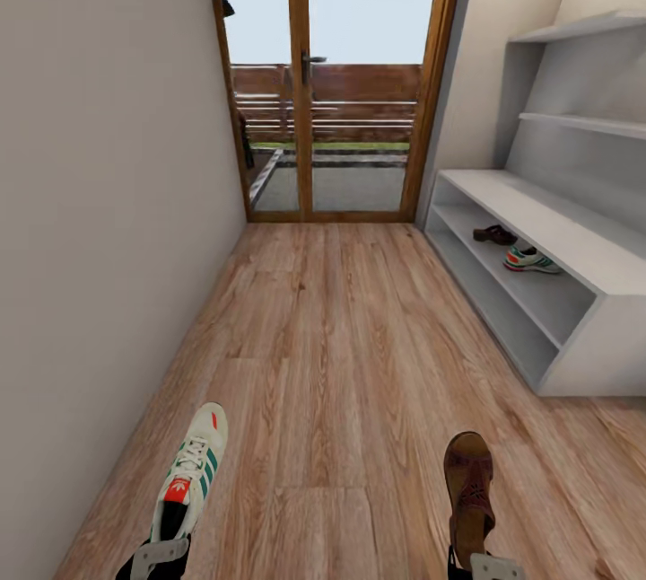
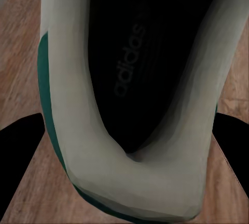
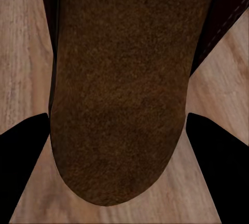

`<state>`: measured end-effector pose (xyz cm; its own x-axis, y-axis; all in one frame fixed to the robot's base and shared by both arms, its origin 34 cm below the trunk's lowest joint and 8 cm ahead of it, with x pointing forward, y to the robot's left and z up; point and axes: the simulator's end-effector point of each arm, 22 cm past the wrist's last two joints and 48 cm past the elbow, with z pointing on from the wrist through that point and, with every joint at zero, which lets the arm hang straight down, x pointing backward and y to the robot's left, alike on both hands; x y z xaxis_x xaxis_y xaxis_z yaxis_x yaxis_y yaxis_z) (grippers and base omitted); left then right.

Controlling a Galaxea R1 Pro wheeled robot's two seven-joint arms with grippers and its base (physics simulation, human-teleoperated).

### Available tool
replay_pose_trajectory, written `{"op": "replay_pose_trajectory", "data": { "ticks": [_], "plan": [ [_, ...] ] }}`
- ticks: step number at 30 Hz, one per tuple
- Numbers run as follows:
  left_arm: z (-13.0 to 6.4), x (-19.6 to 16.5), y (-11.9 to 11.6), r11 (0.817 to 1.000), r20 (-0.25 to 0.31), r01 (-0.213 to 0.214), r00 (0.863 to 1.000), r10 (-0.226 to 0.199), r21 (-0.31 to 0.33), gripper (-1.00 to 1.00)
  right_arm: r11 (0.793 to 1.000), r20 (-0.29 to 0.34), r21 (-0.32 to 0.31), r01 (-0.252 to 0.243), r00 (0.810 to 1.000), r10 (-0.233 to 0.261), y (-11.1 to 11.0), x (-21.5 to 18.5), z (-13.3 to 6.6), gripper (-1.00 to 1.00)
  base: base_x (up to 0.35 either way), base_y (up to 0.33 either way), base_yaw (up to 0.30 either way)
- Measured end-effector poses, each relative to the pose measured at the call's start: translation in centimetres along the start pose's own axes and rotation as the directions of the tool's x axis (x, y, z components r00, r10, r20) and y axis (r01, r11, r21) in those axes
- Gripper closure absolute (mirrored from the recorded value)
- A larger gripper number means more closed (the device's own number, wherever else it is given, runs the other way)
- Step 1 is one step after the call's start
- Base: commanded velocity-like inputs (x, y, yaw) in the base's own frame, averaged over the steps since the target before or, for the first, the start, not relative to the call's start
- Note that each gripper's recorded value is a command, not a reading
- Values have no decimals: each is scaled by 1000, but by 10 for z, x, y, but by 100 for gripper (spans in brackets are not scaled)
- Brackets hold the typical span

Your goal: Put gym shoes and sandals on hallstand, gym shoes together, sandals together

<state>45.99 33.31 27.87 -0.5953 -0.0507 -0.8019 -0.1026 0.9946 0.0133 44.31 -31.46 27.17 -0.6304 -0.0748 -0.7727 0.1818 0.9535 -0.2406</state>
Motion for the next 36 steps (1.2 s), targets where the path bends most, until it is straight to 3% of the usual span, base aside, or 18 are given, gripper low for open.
{"op": "replay_pose_trajectory", "data": {
  "ticks": [36],
  "plan": [
    [0,0,1,1000,0,-2,1000,2,0,100,1000,-1,-3,-3,1000,3,3,0,-1,100,328,0,0]
  ]
}}
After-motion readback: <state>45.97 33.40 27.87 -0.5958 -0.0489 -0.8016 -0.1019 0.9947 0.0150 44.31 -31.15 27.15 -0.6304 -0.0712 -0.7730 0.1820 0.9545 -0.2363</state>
